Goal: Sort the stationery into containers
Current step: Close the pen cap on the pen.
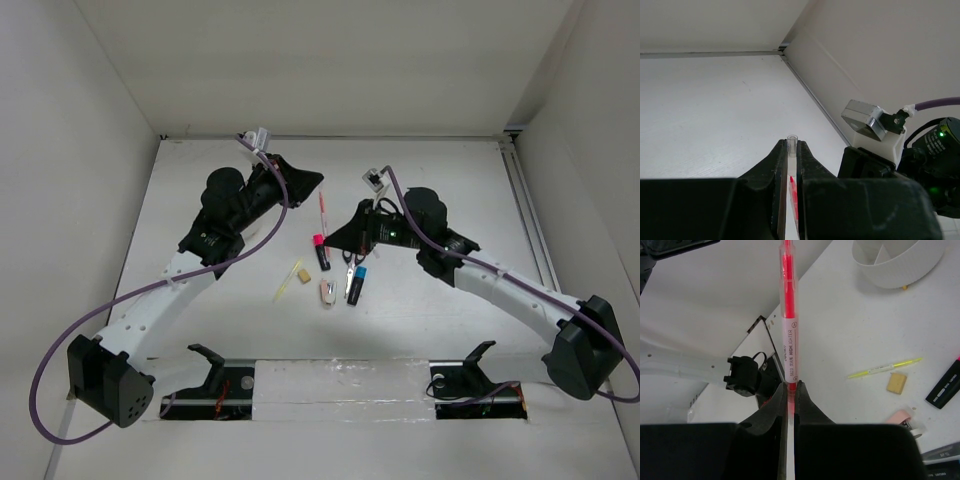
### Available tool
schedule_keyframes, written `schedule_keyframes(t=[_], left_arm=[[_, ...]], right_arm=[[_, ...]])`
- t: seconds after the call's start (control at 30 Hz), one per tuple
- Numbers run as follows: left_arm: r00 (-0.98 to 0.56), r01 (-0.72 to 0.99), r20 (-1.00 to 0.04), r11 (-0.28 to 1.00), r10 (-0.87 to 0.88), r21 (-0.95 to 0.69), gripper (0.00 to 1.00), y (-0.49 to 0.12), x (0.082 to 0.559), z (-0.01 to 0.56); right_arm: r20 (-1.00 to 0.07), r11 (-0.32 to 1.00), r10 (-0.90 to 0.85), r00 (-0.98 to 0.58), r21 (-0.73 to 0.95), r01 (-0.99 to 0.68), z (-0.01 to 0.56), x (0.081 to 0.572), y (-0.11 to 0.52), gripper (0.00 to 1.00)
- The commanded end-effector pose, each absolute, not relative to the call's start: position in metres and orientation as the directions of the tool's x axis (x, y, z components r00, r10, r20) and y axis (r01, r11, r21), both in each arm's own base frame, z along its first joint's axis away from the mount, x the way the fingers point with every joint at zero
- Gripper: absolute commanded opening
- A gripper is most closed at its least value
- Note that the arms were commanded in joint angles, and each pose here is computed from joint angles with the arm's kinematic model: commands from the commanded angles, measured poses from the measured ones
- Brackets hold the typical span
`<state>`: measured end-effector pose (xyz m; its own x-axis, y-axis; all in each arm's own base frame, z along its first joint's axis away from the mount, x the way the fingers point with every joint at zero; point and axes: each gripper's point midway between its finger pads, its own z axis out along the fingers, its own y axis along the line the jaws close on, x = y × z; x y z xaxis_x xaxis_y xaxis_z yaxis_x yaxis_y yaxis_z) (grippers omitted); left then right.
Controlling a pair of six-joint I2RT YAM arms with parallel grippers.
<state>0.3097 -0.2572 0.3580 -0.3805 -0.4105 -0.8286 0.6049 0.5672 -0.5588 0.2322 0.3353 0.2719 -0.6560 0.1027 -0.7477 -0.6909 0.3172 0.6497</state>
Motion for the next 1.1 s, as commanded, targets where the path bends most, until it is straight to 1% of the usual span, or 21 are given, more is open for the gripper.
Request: schedule_keyframes(t=[0.0, 0.23, 0.63, 1.07], left_arm=[[-0.328, 0.605, -0.83, 0.575, -0.45, -0.551, 0.0, -0.252, 0.315, 0.369], [-0.312, 0.599, -0.825, 0.577, -0.471, -0.556, 0.0, -0.248, 0.313, 0.376], [-0.308, 0.61, -0.826, 0.569, -0.472, -0.552, 0.0, -0.246, 0.307, 0.382], [-0.306, 0.62, -0.827, 0.561, -0.472, -0.549, 0.0, -0.246, 0.304, 0.385]], right_arm=[[-0.788, 0.24, 0.117, -0.604, 0.613, -0.753, 0.304, 0.225, 0.346, 0.0], [-0.789, 0.249, 0.123, -0.602, 0.612, -0.751, 0.304, 0.225, 0.348, 0.0], [-0.78, 0.304, 0.141, -0.609, 0.62, -0.723, 0.298, 0.235, 0.344, 0.0], [-0.789, 0.302, 0.144, -0.597, 0.61, -0.733, 0.304, 0.238, 0.342, 0.0]])
